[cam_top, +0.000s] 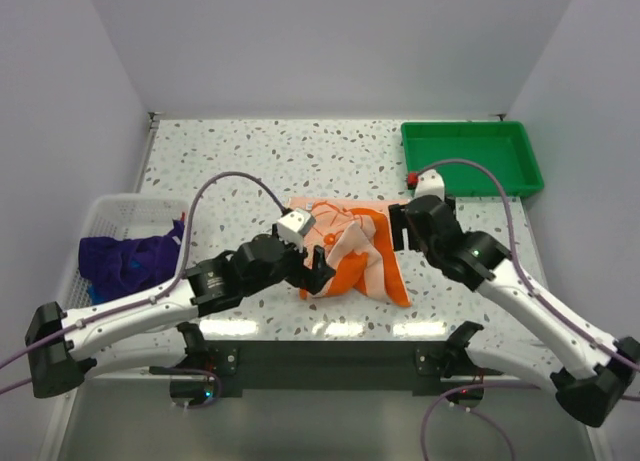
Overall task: Fold and stack the towels
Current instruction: Move the towel to the center of the board, then flatten out the crumpled towel
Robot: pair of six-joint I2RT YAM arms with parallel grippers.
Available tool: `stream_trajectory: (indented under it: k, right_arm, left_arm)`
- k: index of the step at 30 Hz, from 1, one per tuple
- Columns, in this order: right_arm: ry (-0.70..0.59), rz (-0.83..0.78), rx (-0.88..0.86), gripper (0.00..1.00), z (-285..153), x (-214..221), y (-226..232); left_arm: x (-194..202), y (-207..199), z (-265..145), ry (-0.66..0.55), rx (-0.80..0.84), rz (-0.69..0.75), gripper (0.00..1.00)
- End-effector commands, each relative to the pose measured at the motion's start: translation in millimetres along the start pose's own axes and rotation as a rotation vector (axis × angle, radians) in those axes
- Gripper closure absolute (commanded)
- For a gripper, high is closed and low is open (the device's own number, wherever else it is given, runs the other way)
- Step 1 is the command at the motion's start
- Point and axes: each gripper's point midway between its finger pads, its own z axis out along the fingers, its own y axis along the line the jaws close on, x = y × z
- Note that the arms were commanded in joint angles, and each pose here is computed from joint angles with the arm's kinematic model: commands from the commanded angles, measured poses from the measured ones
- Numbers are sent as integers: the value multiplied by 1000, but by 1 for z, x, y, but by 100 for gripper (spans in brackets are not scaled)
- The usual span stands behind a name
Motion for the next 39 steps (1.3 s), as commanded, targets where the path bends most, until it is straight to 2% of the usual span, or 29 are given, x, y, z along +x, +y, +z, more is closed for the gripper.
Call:
stream_trajectory:
  k: [1,3,4,5,6,8,10,11,12,14,15,17,19,20,21,25,33,39]
  right_arm:
    - [65,103,12,19,29,7,11]
    - [162,166,23,29,54,32,5]
    - [166,205,-9,32,64,34,10]
    - [194,229,-48,37,70,41,16]
    - [204,243,-50,39,80,48,17]
    - [225,238,-70,42,89,57,23]
    - [244,241,-73,42,100,64,25]
    - [257,243,-72,42,104,69,26]
    - [260,246,-66,42,109,71,26]
    - [296,242,-58,42,116,86,26]
    - [294,249,-63,42,118,86,26]
    - [305,244,-64,42,121,91,26]
    - [303,239,-64,42,122,91,26]
    - [300,231,-68,42,122,90,26]
    - [300,226,-70,42,121,89,26]
    - [280,205,-71,42,119,81,23]
    - [251,170,-97,40,116,63,25]
    - [220,126,-156,39,112,39,36]
  left_arm:
    - [-33,24,-5,-139,-139,-134,12]
    - [-35,55,1,-131,-227,-208,14]
    - [-35,66,5,-127,-241,-234,15]
    - [-36,94,12,-122,-302,-272,16]
    - [-41,100,16,-130,-296,-284,17]
    - [-38,131,31,-93,-377,-306,20]
    - [-55,145,40,-101,-420,-307,21]
    - [-48,163,53,-65,-466,-313,21]
    - [-62,171,58,-90,-487,-314,22]
    - [-53,201,75,-44,-554,-327,26]
    - [-66,208,82,-62,-563,-315,27]
    - [-53,231,101,-4,-610,-308,30]
    - [-66,240,114,3,-626,-272,33]
    - [-53,249,126,48,-644,-261,34]
    - [-64,252,131,43,-656,-233,35]
    - [-54,269,148,115,-705,-186,39]
    - [-9,285,164,248,-742,-163,38]
    - [22,277,165,338,-756,-126,39]
